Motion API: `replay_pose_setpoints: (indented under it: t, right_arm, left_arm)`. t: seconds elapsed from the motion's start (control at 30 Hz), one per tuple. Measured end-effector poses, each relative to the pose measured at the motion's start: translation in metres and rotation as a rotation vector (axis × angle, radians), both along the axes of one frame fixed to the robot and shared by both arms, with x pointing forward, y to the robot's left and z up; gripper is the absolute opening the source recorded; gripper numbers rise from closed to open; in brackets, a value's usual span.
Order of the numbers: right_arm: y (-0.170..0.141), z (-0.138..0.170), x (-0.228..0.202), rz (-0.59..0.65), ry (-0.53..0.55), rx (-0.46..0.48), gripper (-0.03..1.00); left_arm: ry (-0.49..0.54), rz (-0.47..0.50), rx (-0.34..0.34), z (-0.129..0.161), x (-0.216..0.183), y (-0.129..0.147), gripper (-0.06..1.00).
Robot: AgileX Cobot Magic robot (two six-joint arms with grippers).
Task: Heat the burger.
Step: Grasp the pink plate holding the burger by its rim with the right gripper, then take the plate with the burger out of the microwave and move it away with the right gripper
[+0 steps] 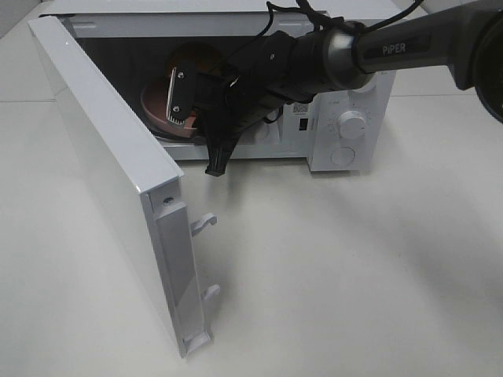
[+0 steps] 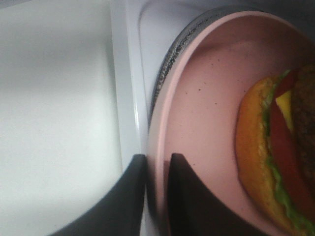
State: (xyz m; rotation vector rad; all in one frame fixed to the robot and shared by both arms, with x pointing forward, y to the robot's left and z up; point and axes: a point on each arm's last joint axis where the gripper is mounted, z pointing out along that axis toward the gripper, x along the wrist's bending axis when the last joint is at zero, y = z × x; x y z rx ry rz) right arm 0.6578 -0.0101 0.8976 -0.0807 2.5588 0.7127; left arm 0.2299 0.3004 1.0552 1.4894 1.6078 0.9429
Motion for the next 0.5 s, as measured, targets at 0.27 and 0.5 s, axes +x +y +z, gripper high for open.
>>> replay_pose_setpoints:
  t: [0.27,0.5]
  right_arm:
    - [-0.0013,-0.0012,-0.0039,0.017,0.047,-0.022,0.05]
    - [-0.0033,0.0027,-0.0084,0.064,0.069,-0.065,0.05]
  left_arm:
    - [0.0,0.0,0.0,0.0,0.0,0.0,0.99]
    - [0.0,0.0,0.0,0.0,0.0,0.0,0.99]
